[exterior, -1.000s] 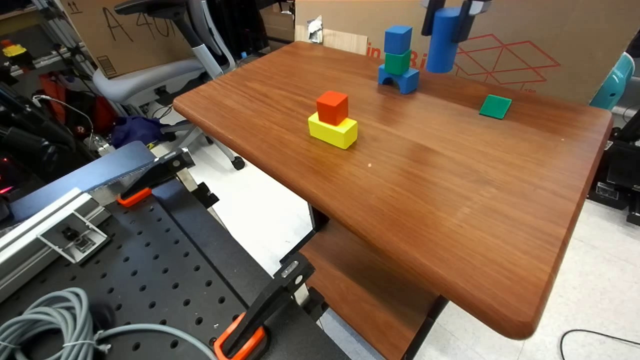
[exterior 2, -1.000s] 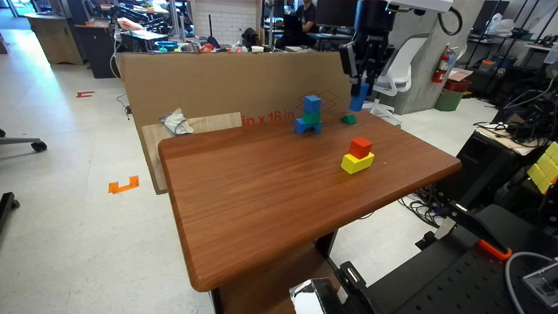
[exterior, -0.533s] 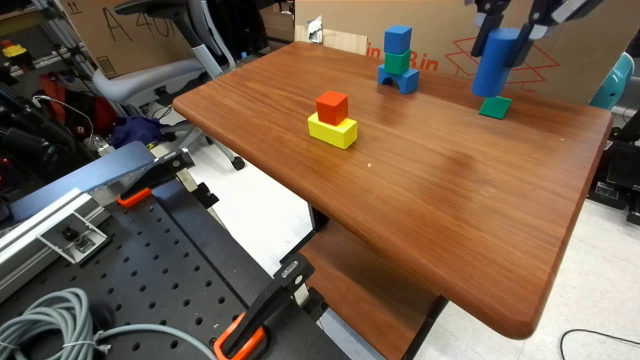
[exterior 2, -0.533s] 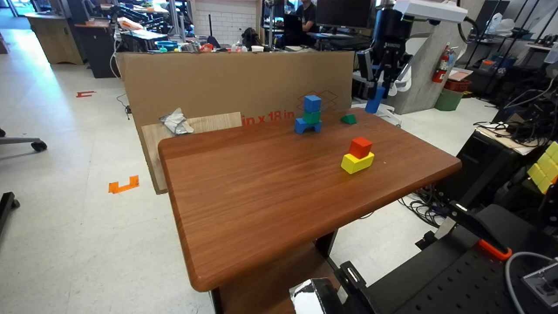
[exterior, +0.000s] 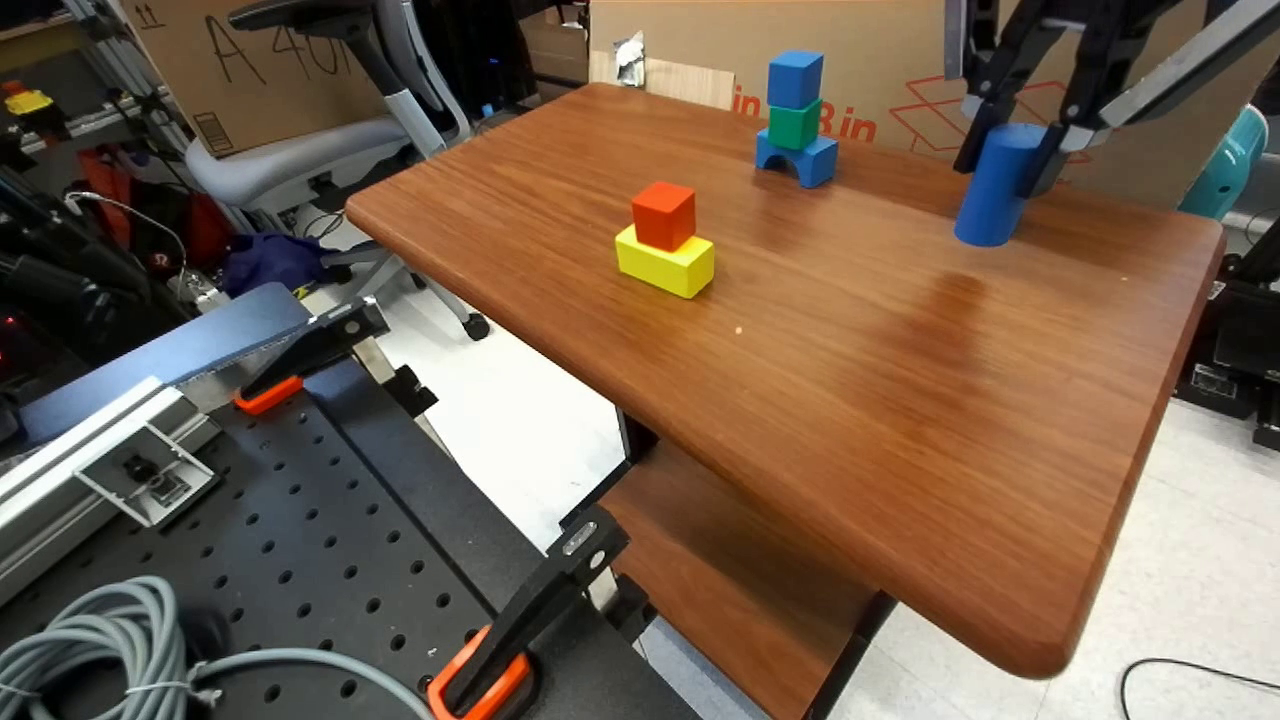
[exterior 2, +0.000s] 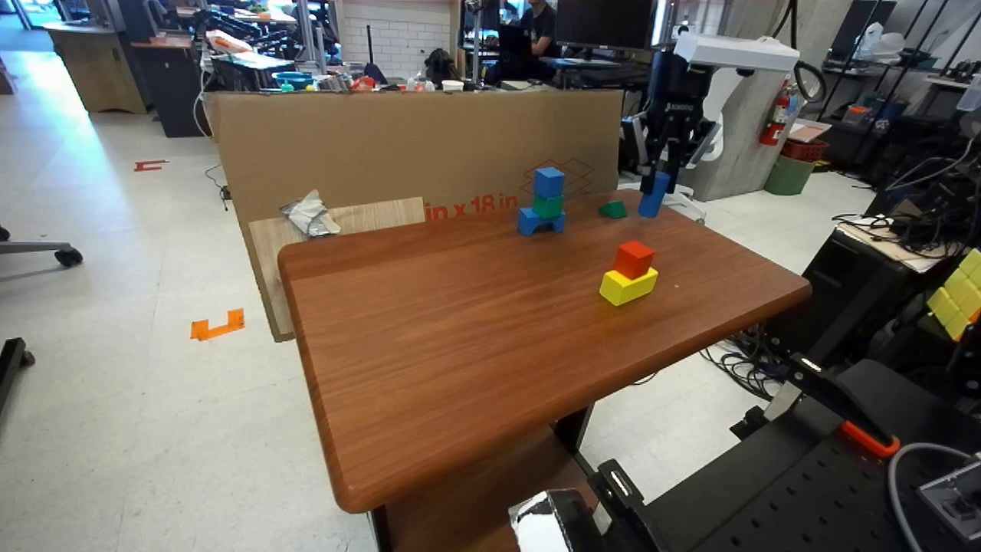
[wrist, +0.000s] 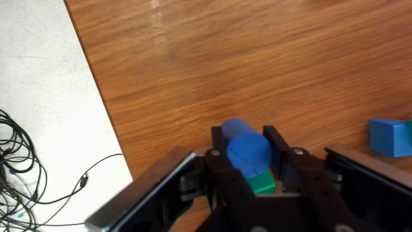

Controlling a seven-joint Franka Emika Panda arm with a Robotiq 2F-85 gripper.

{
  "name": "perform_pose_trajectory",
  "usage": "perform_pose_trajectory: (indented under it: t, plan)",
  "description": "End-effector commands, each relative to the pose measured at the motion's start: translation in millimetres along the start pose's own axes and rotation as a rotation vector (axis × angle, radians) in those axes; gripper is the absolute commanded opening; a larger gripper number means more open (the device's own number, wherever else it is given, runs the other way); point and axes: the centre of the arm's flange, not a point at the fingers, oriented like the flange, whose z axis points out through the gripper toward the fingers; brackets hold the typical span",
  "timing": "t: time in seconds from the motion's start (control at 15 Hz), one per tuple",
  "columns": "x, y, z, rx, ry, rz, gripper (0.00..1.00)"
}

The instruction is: Move the blue cylinder to the right

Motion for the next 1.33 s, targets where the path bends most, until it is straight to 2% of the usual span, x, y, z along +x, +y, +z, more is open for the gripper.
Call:
perform_pose_trajectory:
  t: [0.0, 0.47, 0.53, 0.6, 0.8, 1.0, 1.27]
  plan:
    - [21.7, 1.9, 6.4, 0.019, -0.001, 0.031, 0.09]
    - [29.7, 2.8, 23.1, 0.004, -0.054, 0.023, 0.09]
    - [29.8, 2.5, 22.0, 0.005, -0.059, 0.031, 0.59]
    - [29.0, 2.3, 20.4, 0.008, -0.062, 0.027, 0.60]
    - [14.6, -6.3, 4.3, 0.018, -0.033, 0.005, 0.81]
    - [-4.0, -21.4, -29.6, -0.015, 0.039, -0.028, 0.99]
    - [-22.2, -40.2, -82.5, -0.051, 0.157, -0.077, 1.00]
